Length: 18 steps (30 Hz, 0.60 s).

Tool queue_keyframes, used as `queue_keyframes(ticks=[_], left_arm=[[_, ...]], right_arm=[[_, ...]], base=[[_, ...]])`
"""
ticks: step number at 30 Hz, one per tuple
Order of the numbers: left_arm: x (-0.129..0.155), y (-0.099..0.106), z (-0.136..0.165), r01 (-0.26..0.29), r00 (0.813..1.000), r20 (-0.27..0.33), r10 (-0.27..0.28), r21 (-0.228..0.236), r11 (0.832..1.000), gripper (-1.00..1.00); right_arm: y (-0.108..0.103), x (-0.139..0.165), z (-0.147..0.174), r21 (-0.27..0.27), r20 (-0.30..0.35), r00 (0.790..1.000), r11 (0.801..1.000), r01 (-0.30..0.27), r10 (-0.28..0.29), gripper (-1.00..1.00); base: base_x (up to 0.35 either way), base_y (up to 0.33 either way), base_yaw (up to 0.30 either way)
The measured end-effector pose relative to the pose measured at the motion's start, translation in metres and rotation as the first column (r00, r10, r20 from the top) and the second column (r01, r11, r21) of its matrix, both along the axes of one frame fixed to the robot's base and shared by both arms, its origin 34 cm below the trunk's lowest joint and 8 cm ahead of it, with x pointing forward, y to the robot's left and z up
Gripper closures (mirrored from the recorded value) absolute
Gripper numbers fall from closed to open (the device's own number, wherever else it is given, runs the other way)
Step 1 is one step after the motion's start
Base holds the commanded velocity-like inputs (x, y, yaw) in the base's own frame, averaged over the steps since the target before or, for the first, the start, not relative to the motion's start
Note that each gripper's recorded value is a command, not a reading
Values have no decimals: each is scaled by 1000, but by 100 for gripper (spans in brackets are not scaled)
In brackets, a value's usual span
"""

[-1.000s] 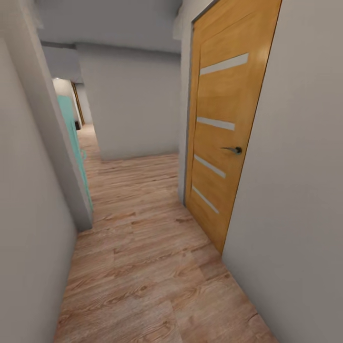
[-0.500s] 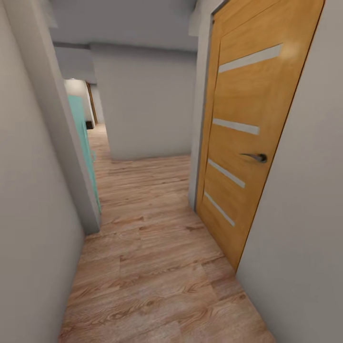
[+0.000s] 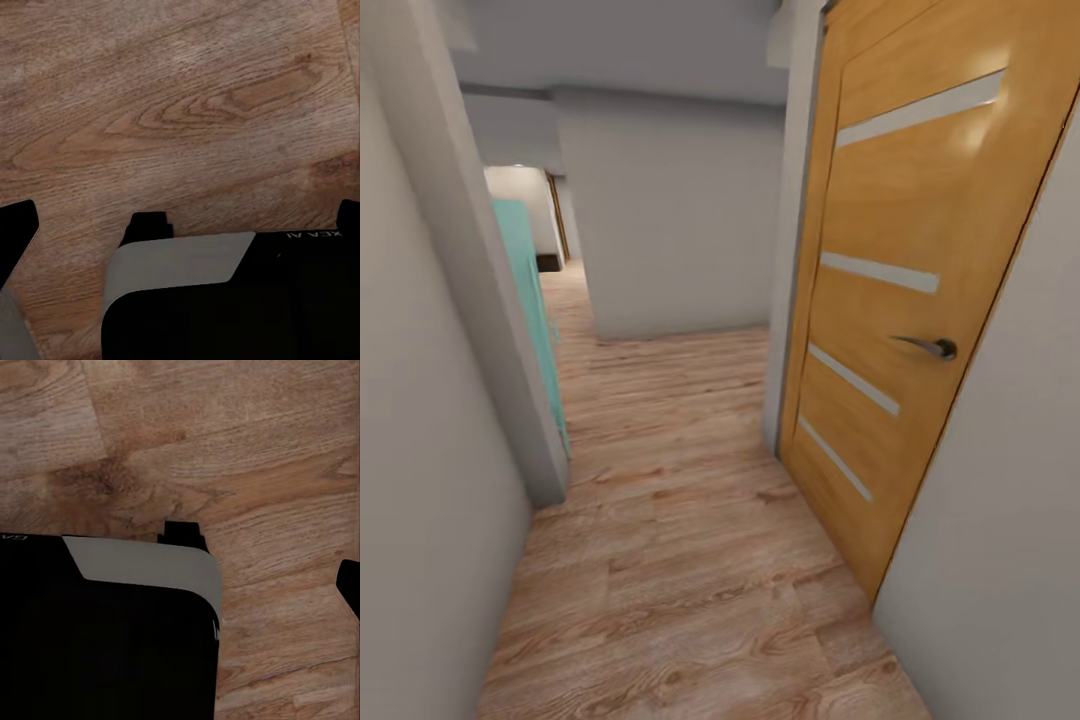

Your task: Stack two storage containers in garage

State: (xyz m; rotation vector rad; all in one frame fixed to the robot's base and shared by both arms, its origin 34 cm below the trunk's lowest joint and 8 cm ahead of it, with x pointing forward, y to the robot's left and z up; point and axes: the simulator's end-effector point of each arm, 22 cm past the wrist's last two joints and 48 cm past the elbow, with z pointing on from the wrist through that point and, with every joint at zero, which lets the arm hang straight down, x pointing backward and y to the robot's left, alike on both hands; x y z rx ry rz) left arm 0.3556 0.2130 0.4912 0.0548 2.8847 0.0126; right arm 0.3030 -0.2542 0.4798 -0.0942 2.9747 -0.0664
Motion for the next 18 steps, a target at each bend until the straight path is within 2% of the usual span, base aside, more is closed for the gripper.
queue_keyframes(ticks=[4, 18], left_arm=[[0, 0, 0, 0, 1000, 0, 0, 0, 1000, -100], [0, 0, 0, 0, 1000, 0, 0, 0, 1000, -100]], right_arm=[[-1, 0, 0, -1, 0, 1000, 1000, -1, 1, -100], [-3, 0, 0, -3, 2, 1000, 1000, 1, -1, -100]], base=[[320, 0, 256], [320, 0, 8]])
